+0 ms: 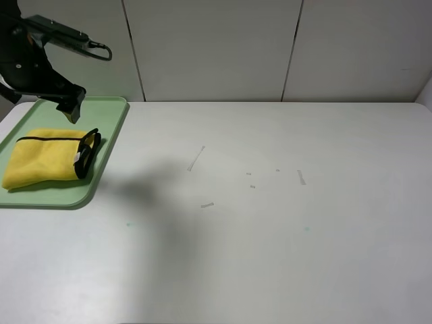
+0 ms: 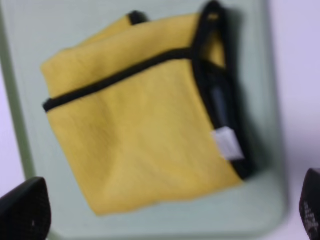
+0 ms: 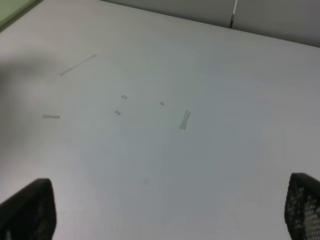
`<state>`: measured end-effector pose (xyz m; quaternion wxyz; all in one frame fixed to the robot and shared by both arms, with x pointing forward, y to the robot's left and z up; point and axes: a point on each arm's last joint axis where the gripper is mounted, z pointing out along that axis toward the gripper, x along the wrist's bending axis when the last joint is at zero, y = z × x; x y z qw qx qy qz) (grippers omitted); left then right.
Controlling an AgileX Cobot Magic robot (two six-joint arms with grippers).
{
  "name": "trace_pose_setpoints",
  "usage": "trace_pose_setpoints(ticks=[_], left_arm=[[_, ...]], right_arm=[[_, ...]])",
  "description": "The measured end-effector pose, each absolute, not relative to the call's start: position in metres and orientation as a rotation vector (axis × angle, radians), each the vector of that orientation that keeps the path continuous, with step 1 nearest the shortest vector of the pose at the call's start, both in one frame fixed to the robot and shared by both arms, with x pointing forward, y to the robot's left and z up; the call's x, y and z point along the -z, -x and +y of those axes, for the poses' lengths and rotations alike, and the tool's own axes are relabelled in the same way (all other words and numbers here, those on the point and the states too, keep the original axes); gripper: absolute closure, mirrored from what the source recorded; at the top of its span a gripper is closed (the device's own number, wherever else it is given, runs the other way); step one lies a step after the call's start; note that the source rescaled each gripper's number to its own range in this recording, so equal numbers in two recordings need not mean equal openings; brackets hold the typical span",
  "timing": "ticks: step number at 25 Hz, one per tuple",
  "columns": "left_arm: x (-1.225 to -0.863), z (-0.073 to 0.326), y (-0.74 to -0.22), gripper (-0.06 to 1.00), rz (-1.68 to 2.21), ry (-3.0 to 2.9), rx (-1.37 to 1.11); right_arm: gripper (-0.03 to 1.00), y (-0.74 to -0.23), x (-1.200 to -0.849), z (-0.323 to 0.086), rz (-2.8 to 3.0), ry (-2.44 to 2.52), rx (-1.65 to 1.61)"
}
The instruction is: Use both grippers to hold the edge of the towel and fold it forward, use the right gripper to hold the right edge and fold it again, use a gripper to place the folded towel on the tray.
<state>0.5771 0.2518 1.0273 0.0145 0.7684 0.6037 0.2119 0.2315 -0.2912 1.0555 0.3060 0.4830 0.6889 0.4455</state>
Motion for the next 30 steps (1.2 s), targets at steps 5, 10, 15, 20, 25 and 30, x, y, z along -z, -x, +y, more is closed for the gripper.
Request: trace_pose_setpoints(ticks=[5,10,15,20,25,30], left_arm=[[-1.070,0.229,-0.539,-0.06,1.812,-2.395,-0.639],[-1.107,0.221,-0.494,-0.06,1.779,-2.429,-0.621],[-1.137,0.208,-0.449,-0.06,1.636,-2.379,-0.540],[-1.141,0.213,-0.408,-0.06,1.531,-2.366,-0.501],[-1.112,0.232,-0.374,-0.06,1.544,-2.405,-0.442],[-1.077,0.254,-0.338,-0.06,1.581,-2.416,-0.409]], right_arm=[[-0.03,-0.231,-1.055,-0.291,1.823,-1.278,-1.179],[-0.03,-0.231,-1.055,-0.291,1.823,-1.278,-1.179],[-0.03,-0.231,-1.055,-0.291,1.823,-1.278,-1.179],[-0.03,-0.231,-1.055,-0.291,1.823,-1.278,-1.179],[-0.03,-0.231,-1.055,-0.291,1.823,-1.278,-1.179],[-0.03,-0.231,-1.055,-0.291,1.823,-1.278,-1.179]])
